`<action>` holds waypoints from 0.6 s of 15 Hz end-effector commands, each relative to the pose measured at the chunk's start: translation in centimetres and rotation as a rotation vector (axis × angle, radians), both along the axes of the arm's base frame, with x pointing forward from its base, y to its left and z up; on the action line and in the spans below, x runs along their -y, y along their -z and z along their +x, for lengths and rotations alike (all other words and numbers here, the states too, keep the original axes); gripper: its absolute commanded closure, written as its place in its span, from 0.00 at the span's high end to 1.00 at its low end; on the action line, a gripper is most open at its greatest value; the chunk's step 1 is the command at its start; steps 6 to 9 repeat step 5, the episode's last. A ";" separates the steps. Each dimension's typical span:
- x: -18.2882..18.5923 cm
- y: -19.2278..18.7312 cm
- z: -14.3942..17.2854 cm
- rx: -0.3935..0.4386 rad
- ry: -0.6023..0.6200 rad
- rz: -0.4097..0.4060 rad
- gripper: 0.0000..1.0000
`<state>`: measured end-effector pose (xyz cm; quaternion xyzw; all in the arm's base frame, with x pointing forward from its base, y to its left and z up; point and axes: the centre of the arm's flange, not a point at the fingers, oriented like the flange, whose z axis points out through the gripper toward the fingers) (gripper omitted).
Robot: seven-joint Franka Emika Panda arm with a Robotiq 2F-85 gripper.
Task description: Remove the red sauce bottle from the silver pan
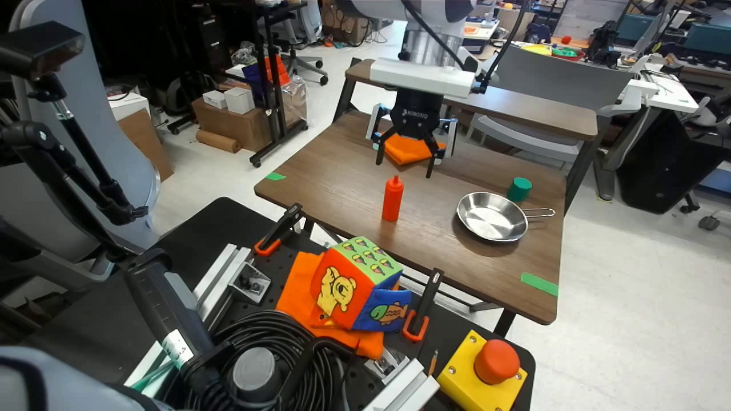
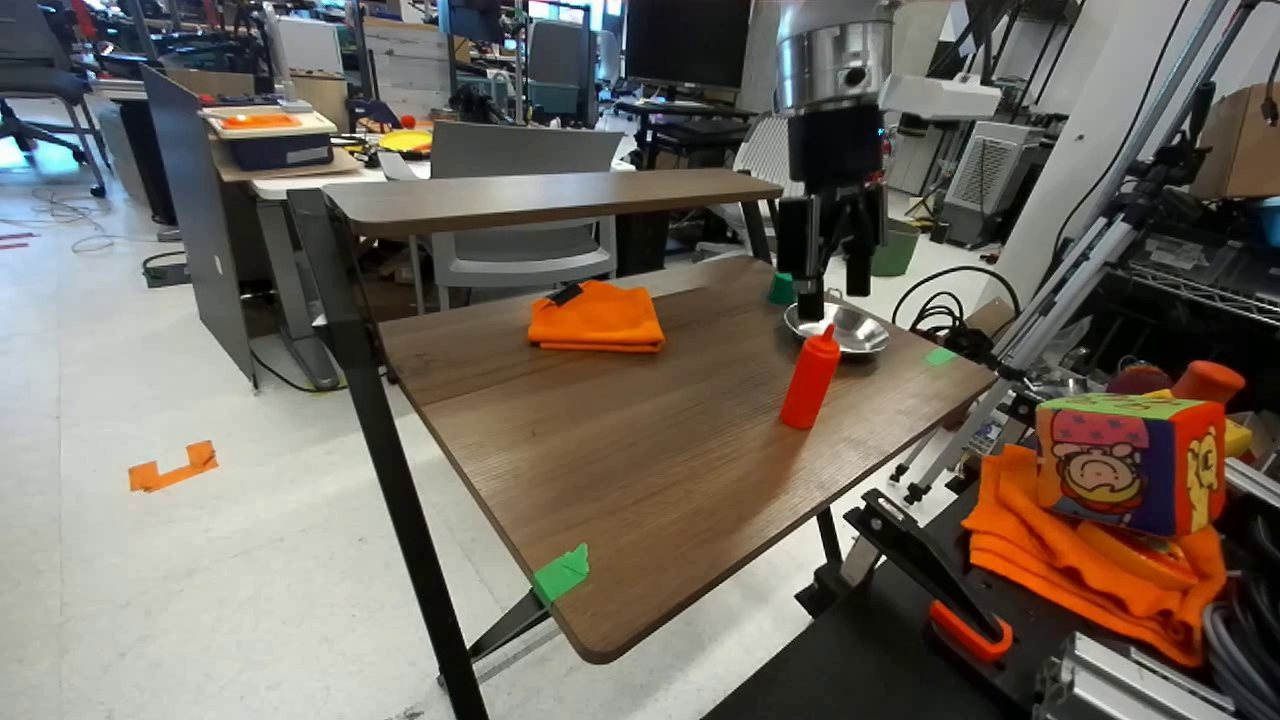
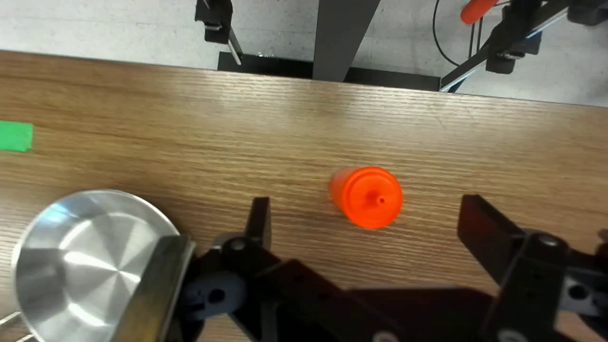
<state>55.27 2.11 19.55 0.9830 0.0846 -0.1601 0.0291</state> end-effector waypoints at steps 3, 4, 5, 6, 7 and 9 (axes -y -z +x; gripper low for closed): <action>9.3 -5.2 -2.6 -0.041 0.296 -0.095 1.00; 11.7 -4.7 -2.9 -0.063 0.346 -0.109 1.00; 14.2 -3.8 -3.0 -0.078 0.399 -0.112 1.00; 14.2 -3.8 -3.0 -0.078 0.399 -0.112 1.00; 14.2 -3.8 -3.0 -0.078 0.399 -0.112 1.00; 14.2 -3.8 -3.0 -0.078 0.399 -0.112 1.00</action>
